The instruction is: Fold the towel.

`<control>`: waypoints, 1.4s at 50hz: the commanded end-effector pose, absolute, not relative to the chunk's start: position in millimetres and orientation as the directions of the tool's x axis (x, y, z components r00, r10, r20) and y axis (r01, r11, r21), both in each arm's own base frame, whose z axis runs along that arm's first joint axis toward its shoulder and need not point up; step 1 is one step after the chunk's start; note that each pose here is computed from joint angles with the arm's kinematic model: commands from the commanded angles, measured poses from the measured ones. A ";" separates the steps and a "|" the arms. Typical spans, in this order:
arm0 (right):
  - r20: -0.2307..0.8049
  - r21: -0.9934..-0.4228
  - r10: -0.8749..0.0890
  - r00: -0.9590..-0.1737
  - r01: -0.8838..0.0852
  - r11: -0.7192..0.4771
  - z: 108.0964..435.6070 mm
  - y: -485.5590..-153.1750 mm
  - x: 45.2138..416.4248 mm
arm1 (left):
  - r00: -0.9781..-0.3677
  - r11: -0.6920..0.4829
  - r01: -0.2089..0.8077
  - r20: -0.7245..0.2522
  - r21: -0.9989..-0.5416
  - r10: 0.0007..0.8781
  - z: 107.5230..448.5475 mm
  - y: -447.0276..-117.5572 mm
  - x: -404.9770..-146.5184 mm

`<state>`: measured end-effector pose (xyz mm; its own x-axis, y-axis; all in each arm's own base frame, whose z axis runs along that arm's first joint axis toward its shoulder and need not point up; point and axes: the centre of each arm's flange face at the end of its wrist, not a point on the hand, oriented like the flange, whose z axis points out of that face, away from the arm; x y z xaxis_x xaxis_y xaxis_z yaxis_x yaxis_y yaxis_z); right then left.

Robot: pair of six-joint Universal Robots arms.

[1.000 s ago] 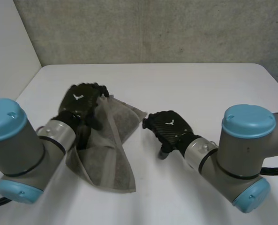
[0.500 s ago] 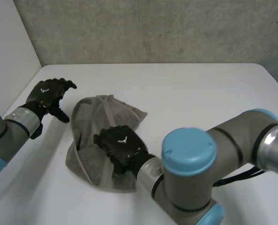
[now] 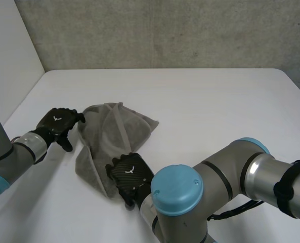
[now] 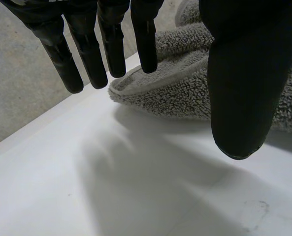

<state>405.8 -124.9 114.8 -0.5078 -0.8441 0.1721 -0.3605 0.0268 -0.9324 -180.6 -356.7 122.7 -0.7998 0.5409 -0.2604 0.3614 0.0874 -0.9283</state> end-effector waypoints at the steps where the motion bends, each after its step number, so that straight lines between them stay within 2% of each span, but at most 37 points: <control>1: 0.269 -0.923 -0.819 -0.506 -0.380 -0.068 110.8 -131.9 409.1 | -0.795 0.085 0.361 -0.259 -0.929 0.549 124.5 -352.7 -184.1; 5: 0.290 -0.917 -0.810 -0.510 -0.391 -0.083 111.3 -135.8 408.2 | -0.793 0.081 0.361 -0.261 -0.929 0.550 126.7 -350.9 -185.5; 11: 0.297 -0.924 -0.792 -0.534 -0.370 -0.097 129.7 -143.8 404.0 | -0.791 0.063 0.354 -0.262 -0.933 0.553 135.7 -346.1 -189.2; 17: 0.306 -0.929 -0.734 -0.606 -0.358 -0.092 157.8 -174.8 379.6 | -0.778 0.045 0.351 -0.264 -0.935 0.570 141.4 -339.0 -198.0; 21: 0.339 -0.908 -0.723 -0.601 -0.410 -0.085 163.3 -181.1 363.9 | -0.770 0.039 0.351 -0.264 -0.936 0.581 142.1 -335.4 -203.5; 23: 0.373 -0.876 -0.730 -0.572 -0.477 -0.074 163.3 -182.9 349.2 | -0.756 0.034 0.352 -0.263 -0.935 0.600 141.5 -329.4 -211.4; 26: 0.381 -0.852 -0.739 -0.555 -0.521 -0.048 161.0 -187.2 332.2 | -0.740 0.022 0.353 -0.264 -0.936 0.618 142.5 -323.3 -219.9; 34: 0.365 -0.843 -0.724 -0.586 -0.538 0.011 164.0 -206.4 289.5 | -0.698 -0.007 0.351 -0.267 -0.936 0.665 142.9 -307.5 -243.3; 42: 0.382 -0.811 -0.732 -0.565 -0.584 0.028 159.4 -208.5 260.6 | -0.651 -0.034 0.356 -0.275 -0.934 0.707 136.9 -297.1 -266.3; 46: 0.389 -0.798 -0.739 -0.550 -0.602 0.028 157.9 -206.2 251.8 | -0.666 -0.037 0.363 -0.287 -0.931 0.689 136.2 -302.0 -269.3; 51: 0.411 -0.779 -0.725 -0.553 -0.626 0.036 157.3 -209.7 230.2 | -0.716 -0.028 0.377 -0.311 -0.926 0.625 137.3 -316.7 -268.2; 57: 0.419 -0.776 -0.697 -0.582 -0.628 0.057 158.2 -220.8 215.0 | -0.719 -0.022 0.380 -0.311 -0.925 0.622 135.4 -319.1 -268.8; 62: 0.420 -0.781 -0.643 -0.640 -0.616 0.103 160.7 -239.8 194.1 | -0.718 0.002 0.390 -0.302 -0.921 0.627 131.7 -315.4 -267.4; 70: 0.465 -0.760 -0.621 -0.631 -0.644 0.086 162.9 -250.5 182.7 | -0.717 0.024 0.398 -0.295 -0.917 0.632 128.8 -313.0 -265.9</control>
